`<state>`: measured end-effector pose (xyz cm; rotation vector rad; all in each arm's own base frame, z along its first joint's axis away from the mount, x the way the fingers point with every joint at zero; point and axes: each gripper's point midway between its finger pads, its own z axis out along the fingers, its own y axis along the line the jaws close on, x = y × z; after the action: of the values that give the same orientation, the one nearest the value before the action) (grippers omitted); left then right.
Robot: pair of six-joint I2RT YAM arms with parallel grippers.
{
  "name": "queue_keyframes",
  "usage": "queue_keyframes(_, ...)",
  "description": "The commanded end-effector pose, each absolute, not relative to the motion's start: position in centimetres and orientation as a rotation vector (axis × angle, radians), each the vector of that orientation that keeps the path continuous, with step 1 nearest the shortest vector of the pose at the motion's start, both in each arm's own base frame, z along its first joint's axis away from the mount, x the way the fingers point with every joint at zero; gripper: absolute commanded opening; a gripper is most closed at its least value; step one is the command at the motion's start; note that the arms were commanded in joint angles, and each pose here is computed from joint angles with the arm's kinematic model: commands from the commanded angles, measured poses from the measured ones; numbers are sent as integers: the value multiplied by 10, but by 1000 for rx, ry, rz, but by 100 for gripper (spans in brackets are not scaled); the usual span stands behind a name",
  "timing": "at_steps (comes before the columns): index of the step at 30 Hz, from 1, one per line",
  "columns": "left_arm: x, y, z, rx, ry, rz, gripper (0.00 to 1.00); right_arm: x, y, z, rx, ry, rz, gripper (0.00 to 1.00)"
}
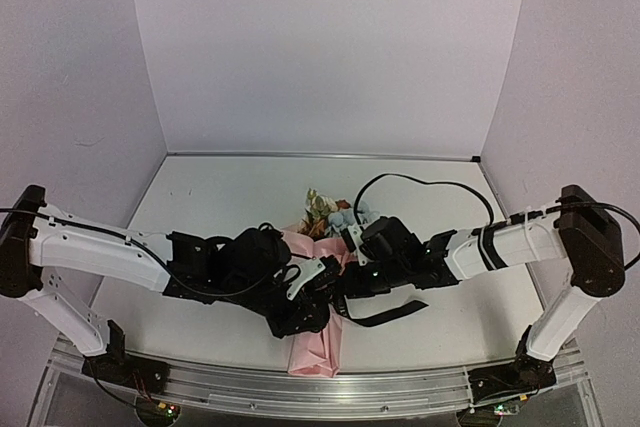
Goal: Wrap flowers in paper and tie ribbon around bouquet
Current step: Cross the half-tied ribbon over the folded bouquet.
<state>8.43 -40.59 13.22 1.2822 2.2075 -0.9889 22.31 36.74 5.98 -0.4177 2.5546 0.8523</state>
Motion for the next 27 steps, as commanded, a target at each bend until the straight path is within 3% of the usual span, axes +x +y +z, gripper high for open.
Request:
queue_keyframes(1,70,-415,133,1337,2161,-1089,20,230,372,66,-415,2534,849,0)
queue_keyframes(7,68,-422,130,1372,2147,-1078,36,228,373,68,-433,2529,860,0)
queue_keyframes(12,82,-419,170,1256,2047,-1078,54,226,374,69,-449,2526,868,0)
queue_keyframes(15,97,-413,198,1155,1985,-1049,60,224,376,70,-466,2521,872,0)
queue_keyframes(17,115,-405,207,1061,1984,-982,61,224,378,71,-477,2517,876,0)
queue_keyframes(21,163,-382,197,893,2065,-830,52,223,379,72,-486,2513,877,0)
queue_keyframes(27,190,-383,168,928,2133,-741,48,222,383,73,-496,2509,882,0)
